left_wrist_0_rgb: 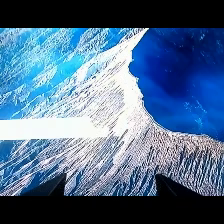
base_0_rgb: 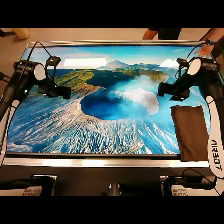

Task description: Fold the shirts.

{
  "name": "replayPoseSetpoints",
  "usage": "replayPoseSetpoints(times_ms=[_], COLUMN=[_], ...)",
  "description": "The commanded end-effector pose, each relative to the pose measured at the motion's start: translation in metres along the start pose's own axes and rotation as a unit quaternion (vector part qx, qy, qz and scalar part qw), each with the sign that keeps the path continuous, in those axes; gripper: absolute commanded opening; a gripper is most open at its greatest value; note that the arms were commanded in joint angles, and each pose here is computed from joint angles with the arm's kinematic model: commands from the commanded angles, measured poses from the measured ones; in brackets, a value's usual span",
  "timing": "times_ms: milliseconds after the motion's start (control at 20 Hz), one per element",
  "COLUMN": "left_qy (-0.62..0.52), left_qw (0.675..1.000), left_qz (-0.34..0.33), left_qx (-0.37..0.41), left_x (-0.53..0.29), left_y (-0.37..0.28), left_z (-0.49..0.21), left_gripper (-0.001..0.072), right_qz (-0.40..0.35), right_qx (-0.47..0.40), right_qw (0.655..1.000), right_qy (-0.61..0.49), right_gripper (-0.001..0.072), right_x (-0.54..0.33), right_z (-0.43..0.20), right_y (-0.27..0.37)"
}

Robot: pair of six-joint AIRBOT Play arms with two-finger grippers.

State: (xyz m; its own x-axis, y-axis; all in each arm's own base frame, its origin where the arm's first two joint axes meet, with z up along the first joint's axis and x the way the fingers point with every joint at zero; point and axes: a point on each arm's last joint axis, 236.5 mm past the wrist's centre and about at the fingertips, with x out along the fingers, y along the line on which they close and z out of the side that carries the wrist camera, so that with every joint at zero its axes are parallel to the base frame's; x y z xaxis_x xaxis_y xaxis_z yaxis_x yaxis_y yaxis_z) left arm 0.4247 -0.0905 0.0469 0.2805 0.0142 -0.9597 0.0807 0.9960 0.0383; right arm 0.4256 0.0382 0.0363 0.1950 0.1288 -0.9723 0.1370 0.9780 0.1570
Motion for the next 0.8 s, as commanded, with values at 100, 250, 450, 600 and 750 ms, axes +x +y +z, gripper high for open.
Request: replayPoseSetpoints(times_ms=[100,250,450,600,750], left_qy=[-0.013,-0.012,-0.010,-0.010,-0.010], left_qw=[1.000,1.000,1.000,1.000,1.000], left_qz=[0.000,0.000,0.001,0.001,0.001], left_qx=[-0.004,-0.004,-0.004,-0.004,-0.004], left_x=[0.0048,0.0067,0.0080,0.0082,0.0082], left_y=[-0.0025,-0.0027,-0.0028,-0.0028,-0.0028], left_z=[-0.0063,-0.0065,-0.0067,-0.0068,-0.0068], left_gripper=[0.0656,0.0656,0.0656,0.0656,0.0656], right_qz=[-0.012,-0.012,-0.012,-0.012,-0.012], right_qx=[-0.008,-0.008,-0.008,-0.008,-0.008], right_qw=[0.998,0.998,0.998,0.998,0.998], right_qy=[0.064,0.064,0.064,0.064,0.064], right_gripper=[0.0609,0.0609,0.0609,0.0609,0.0609], right_x=[0.0131,0.0131,0.0131,0.0131,0.0131], right_z=[-0.0267,-0.0266,-0.0266,-0.0266,-0.0266], right_y=[0.0076,0.0075,0.0075,0.0075,0.0075])
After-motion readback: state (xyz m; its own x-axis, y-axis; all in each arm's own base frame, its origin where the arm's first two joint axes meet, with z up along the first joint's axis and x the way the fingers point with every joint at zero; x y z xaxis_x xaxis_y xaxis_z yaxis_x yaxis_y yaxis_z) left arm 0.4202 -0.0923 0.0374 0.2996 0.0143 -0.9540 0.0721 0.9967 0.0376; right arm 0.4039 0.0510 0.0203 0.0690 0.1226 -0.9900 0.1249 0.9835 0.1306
